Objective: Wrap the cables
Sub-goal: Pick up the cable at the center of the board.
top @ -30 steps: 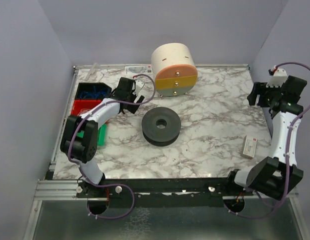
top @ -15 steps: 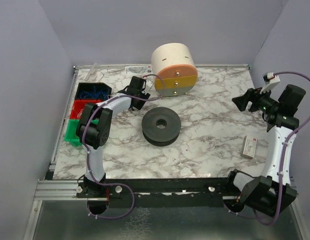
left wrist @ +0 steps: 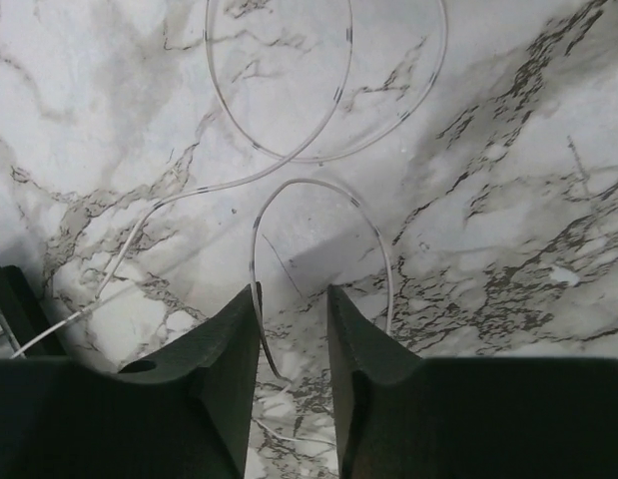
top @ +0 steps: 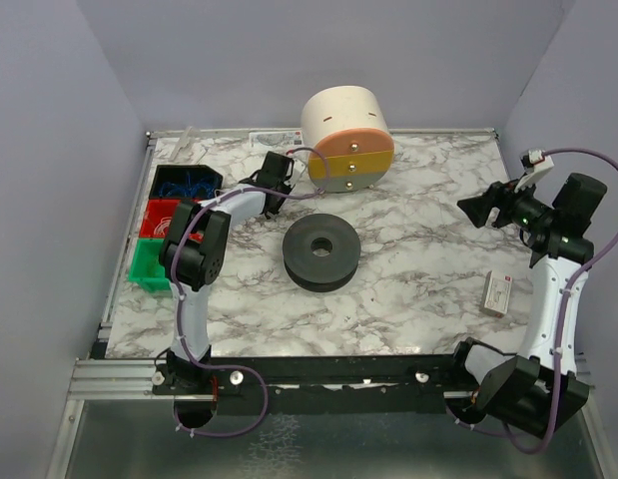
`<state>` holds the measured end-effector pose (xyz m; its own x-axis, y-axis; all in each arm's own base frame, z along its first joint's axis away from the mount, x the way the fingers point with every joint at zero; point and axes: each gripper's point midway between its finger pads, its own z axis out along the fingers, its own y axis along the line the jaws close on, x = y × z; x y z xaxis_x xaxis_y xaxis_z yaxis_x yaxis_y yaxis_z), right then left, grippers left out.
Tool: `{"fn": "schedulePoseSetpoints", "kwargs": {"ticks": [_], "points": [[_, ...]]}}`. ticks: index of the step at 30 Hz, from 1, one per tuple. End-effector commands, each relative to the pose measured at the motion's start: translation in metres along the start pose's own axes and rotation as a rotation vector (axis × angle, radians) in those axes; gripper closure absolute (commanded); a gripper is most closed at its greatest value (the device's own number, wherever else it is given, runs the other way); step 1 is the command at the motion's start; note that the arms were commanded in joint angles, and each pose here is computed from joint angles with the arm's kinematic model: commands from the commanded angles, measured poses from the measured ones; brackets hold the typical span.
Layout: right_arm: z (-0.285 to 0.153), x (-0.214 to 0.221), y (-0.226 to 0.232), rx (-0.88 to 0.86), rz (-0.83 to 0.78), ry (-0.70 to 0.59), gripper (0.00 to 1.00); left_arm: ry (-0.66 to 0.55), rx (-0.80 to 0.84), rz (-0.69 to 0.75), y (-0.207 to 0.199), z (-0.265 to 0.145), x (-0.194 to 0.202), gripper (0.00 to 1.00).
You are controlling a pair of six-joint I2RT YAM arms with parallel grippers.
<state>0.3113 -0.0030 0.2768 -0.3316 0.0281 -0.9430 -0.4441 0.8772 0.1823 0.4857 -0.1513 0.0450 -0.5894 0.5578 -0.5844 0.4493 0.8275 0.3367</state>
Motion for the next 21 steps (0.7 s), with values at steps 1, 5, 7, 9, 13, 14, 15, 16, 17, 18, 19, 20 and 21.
{"fn": "schedulePoseSetpoints", "kwargs": {"ticks": [1,5,7,9,13,14,15,16,17,18,19,20,21], "points": [[-0.003,-0.008,0.012,-0.051,-0.039,-0.032,0.26,0.042,-0.04,0.017,0.008,0.006,0.009,0.78],[-0.006,-0.013,0.021,-0.09,-0.065,-0.046,0.26,0.003,-0.027,0.025,0.014,-0.014,-0.008,1.0],[-0.007,-0.016,0.029,-0.127,-0.09,-0.051,0.26,-0.076,-0.005,0.025,0.021,-0.045,-0.033,1.0],[-0.009,-0.019,0.038,-0.18,-0.121,-0.06,0.25,-0.206,0.004,0.023,0.033,-0.093,-0.069,1.0],[-0.007,-0.025,0.057,-0.269,-0.166,-0.072,0.23,-0.474,0.023,0.023,0.053,-0.191,-0.131,1.0],[-0.005,-0.027,0.063,-0.293,-0.18,-0.073,0.22,-0.538,0.028,0.018,0.057,-0.215,-0.145,1.0],[-0.003,-0.028,0.068,-0.314,-0.196,-0.072,0.21,-0.604,0.045,0.018,0.058,-0.239,-0.158,1.0],[0.0,-0.029,0.074,-0.334,-0.211,-0.068,0.21,-0.664,0.053,0.016,0.061,-0.262,-0.169,1.0],[0.004,-0.029,0.08,-0.349,-0.228,-0.06,0.2,-0.721,0.071,0.016,0.062,-0.283,-0.18,1.0],[0.008,-0.029,0.088,-0.37,-0.248,-0.051,0.19,-0.769,0.086,0.012,0.062,-0.303,-0.189,1.0],[0.013,-0.028,0.096,-0.393,-0.27,-0.043,0.18,-0.812,0.099,0.012,0.063,-0.322,-0.197,1.0],[0.017,-0.027,0.103,-0.419,-0.293,-0.036,0.17,-0.849,0.115,0.015,0.062,-0.338,-0.204,1.0],[0.021,-0.026,0.111,-0.45,-0.31,-0.031,0.17,-0.894,0.127,0.013,0.064,-0.359,-0.213,1.0]]}}
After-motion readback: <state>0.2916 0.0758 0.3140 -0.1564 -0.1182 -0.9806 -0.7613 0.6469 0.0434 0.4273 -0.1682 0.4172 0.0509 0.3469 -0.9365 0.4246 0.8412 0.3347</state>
